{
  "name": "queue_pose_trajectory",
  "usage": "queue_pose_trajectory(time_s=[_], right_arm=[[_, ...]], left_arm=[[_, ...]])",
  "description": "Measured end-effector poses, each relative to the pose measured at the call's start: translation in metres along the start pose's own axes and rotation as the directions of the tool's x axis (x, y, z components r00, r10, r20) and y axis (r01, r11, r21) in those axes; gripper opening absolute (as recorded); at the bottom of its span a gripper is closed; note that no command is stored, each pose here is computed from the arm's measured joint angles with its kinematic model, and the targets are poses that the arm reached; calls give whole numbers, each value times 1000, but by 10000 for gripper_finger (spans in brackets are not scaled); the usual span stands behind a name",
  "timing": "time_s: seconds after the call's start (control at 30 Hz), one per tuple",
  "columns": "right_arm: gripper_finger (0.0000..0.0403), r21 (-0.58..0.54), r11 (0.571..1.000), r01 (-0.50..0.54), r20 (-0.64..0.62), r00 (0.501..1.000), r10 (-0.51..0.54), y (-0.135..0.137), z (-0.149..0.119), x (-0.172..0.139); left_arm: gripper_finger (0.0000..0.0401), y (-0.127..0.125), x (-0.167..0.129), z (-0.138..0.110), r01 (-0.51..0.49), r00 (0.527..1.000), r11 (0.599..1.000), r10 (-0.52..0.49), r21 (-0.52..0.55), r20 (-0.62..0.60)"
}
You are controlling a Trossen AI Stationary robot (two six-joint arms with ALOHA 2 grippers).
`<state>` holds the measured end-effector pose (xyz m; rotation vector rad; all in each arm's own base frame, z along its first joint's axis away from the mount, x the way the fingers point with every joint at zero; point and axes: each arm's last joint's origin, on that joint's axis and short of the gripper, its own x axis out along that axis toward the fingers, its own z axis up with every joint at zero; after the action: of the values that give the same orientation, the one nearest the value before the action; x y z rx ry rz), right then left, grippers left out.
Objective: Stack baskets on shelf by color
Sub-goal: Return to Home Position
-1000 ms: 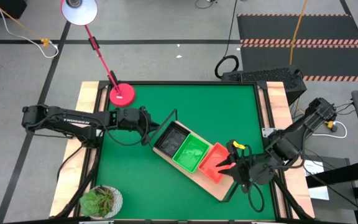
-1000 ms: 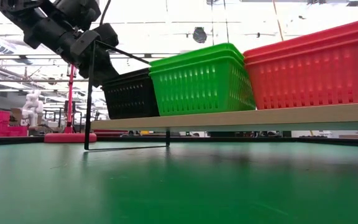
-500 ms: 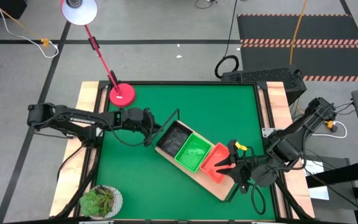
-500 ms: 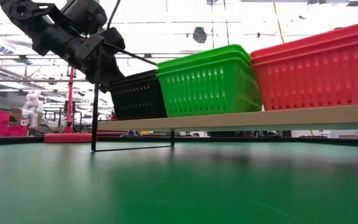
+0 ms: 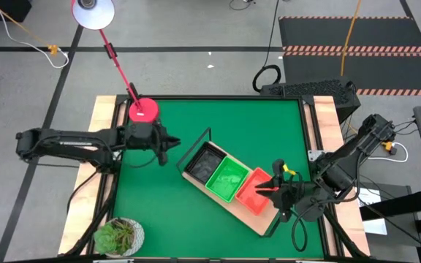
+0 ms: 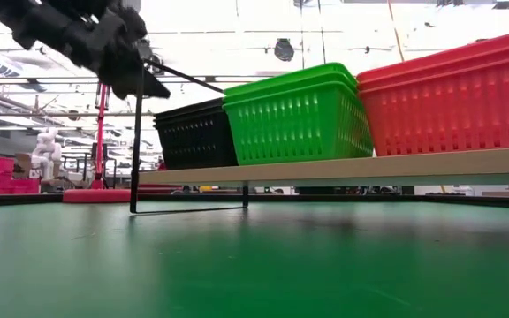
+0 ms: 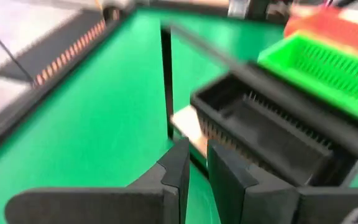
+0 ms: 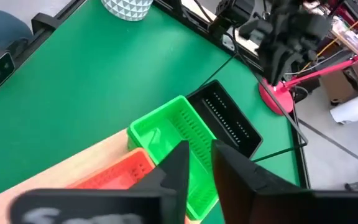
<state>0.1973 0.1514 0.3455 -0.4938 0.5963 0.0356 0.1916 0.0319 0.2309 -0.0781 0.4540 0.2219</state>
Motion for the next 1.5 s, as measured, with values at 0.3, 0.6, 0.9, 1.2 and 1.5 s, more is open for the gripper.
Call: queue_pose_trajectory(time_s=[0.3,0.6,0.9,1.2,1.5], right_arm=[[10,-7,995,98,114,989,-96,-26,-36,11],[1,109,980,164,310,932,-190,-75,-98,8],[1,164,968,188,378,895,-238,-79,-151,22],[0,213,967,138,379,901,-212,-67,-180,32],[0,255,957,137,428,872,-239,-53,-205,42]], left_arm=[[58,1,-41,17,-5,977,996,-15,92,213],[58,1,-41,21,-19,968,989,-19,149,248],[5,0,-35,25,-33,961,983,-18,180,277],[5,-2,-22,5,20,965,992,-52,127,255],[4,-11,-18,-23,75,951,989,-109,125,289]])
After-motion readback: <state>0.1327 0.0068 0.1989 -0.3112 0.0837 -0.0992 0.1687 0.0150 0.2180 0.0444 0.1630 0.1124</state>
